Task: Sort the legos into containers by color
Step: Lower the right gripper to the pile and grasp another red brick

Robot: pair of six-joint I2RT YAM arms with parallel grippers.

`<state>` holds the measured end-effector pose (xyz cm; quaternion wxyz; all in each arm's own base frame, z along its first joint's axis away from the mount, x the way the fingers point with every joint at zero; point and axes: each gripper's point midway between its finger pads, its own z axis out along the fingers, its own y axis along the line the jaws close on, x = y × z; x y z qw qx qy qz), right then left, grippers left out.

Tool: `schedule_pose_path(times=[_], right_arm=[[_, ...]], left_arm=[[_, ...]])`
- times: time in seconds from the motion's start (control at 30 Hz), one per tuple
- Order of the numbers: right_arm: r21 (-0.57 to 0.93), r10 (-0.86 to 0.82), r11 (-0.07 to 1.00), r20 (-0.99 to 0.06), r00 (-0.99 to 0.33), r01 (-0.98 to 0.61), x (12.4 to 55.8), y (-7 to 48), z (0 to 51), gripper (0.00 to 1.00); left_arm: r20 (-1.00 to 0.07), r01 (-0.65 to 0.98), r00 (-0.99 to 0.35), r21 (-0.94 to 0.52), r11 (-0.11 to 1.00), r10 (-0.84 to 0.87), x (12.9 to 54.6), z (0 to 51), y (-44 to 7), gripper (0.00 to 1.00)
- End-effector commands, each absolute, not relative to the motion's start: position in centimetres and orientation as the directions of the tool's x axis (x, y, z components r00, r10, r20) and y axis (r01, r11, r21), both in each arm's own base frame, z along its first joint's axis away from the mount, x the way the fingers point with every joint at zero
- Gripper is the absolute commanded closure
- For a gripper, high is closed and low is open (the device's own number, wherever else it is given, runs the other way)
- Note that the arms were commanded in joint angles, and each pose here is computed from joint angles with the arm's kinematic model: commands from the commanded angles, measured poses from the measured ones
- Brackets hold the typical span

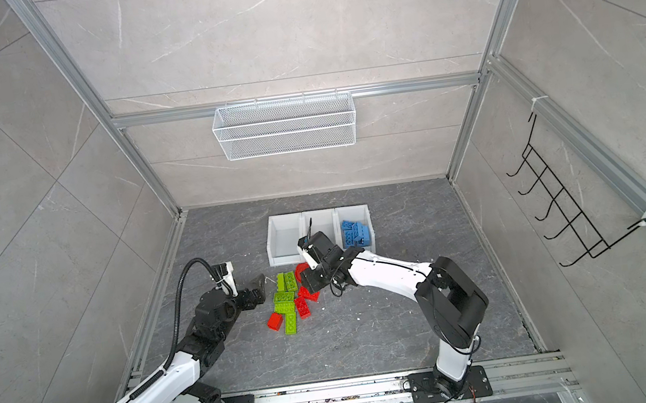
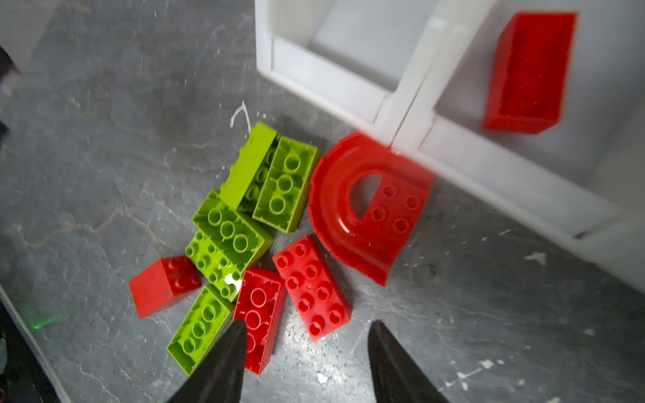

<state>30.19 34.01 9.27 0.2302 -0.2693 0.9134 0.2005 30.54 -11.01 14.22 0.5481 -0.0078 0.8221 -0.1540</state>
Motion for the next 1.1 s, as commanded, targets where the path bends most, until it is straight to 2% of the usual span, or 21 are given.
schedule_pose_path(times=[0.0,0.43,1.07], right_arm=[[0.235,-0.444,0.756,-0.502,-0.742,-0.611,29.2,34.9,7.5,0.43],[0.245,-0.495,0.74,-0.433,-0.753,-0.627,24.8,36.4,4.2,0.46],[0.151,-0.522,0.779,-0.38,-0.764,-0.608,25.0,35.9,2.0,0.5]], left_arm=[[-0.915,0.158,-0.36,-0.253,0.954,-0.183,31.1,15.4,-10.9,0.01],[-0.913,0.151,-0.362,-0.255,0.955,-0.186,31.2,15.2,-10.9,0.01],[-0.912,0.15,-0.363,-0.257,0.955,-0.189,31.2,15.2,-10.9,0.01]])
